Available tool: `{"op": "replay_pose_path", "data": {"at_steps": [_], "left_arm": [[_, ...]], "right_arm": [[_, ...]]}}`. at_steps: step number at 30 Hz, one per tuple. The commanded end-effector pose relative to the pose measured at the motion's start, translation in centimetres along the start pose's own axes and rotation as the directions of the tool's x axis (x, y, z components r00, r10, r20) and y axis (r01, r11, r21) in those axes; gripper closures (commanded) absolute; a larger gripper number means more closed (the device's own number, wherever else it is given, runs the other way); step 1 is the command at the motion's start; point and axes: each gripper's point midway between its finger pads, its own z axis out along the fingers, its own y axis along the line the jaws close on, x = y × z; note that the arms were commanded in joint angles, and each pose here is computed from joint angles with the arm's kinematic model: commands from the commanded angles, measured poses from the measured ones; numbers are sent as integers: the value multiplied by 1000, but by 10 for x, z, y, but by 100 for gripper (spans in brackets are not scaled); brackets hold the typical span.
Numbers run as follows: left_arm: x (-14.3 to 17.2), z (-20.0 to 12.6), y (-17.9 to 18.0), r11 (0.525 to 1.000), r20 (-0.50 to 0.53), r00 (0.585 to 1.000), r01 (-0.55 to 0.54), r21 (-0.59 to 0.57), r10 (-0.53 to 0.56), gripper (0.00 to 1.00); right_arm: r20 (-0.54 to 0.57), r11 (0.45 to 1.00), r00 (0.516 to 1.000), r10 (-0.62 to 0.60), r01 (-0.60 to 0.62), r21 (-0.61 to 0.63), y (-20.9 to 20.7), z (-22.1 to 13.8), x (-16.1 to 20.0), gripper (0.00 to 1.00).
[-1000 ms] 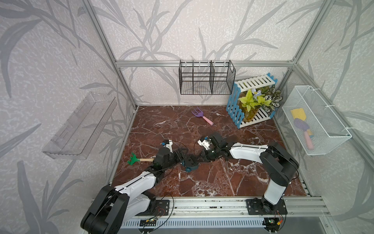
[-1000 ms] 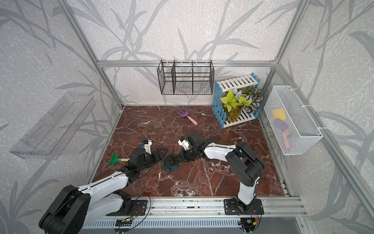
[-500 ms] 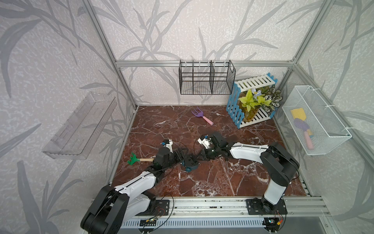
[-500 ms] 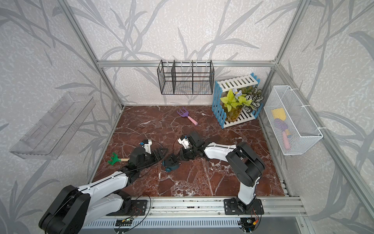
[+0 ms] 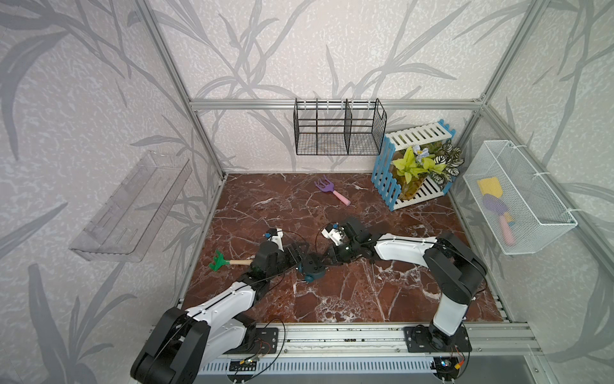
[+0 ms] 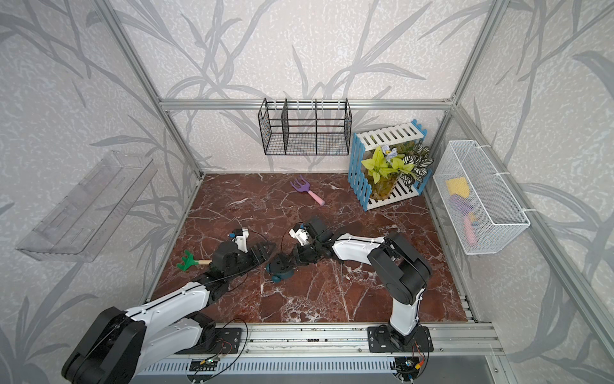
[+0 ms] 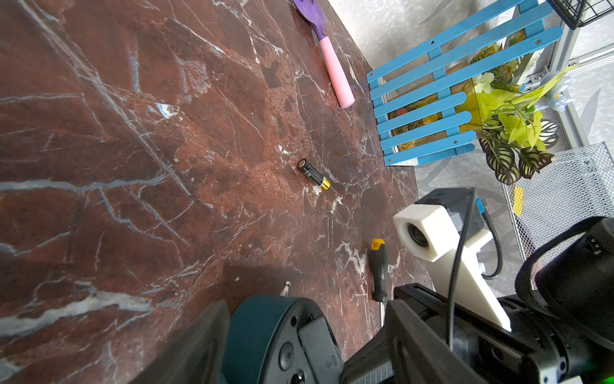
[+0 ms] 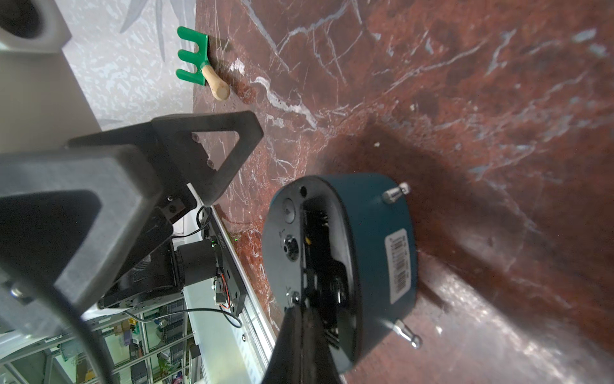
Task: Remove the battery from the alarm
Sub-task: Install the cover on the alarm.
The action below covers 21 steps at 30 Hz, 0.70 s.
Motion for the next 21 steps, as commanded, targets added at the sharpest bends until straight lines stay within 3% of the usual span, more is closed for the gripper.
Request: {"op": "replay_pose_path", "data": {"at_steps": [1,21], "left_arm": [[-10,-1,-7,1000,30,999,-14,13,14,22],[-10,-2,-9,1000,27,1000,-15,17,15,22]], "right_arm": [[-44,1000,999,5,-5,11,-2,5,7,100],[-159,998,986,-59,54,-31,6,7,8,99]]}}
